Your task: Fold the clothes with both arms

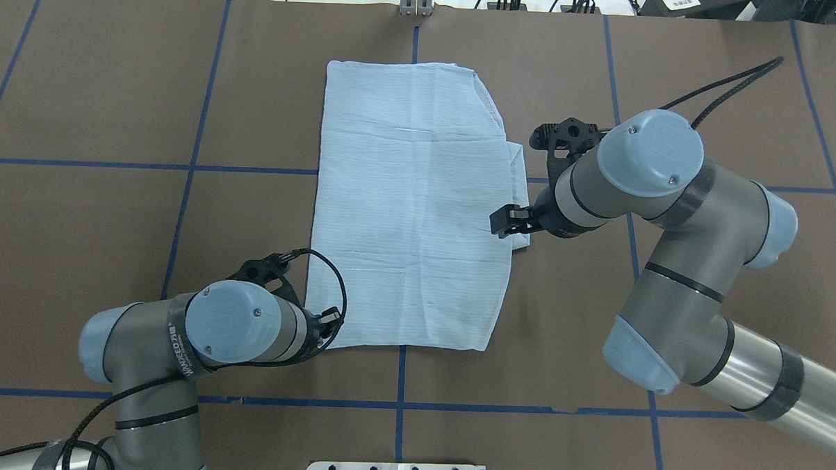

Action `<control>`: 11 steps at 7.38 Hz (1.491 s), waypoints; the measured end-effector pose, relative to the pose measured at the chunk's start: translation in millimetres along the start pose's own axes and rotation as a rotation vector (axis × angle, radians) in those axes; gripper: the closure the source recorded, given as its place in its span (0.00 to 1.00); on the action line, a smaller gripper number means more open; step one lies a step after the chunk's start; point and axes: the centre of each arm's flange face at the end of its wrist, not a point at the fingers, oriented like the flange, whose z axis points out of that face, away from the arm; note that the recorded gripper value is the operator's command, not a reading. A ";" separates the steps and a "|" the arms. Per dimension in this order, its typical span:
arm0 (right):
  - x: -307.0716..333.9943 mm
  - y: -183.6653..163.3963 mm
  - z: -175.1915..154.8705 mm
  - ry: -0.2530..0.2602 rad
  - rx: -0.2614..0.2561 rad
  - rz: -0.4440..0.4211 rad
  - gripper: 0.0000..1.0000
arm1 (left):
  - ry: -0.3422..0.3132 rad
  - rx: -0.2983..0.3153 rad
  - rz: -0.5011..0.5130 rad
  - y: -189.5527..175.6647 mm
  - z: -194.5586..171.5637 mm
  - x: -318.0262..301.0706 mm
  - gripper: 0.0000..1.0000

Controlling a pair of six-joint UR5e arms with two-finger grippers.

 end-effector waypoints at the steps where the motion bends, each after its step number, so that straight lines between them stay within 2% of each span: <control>1: -1.7 2.1 0.9 -0.002 -0.004 0.009 0.00 | 0.007 -0.001 0.000 0.1 -3.3 1.3 1.00; 3: -18.6 21.1 12.0 -0.003 -0.019 0.099 0.00 | 0.016 -0.002 -0.001 -0.5 -8.4 3.0 1.00; 6: -57.1 73.7 40.1 0.025 -0.050 0.382 0.00 | 0.031 0.003 -0.005 -5.8 -16.0 7.3 1.00; 9: -95.4 110.8 52.0 0.106 -0.091 0.652 0.00 | 0.036 0.005 -0.008 -8.6 -18.3 8.7 1.00; 11: -106.8 128.0 62.8 0.134 -0.069 0.722 0.00 | 0.037 0.006 -0.009 -9.0 -18.7 9.1 1.00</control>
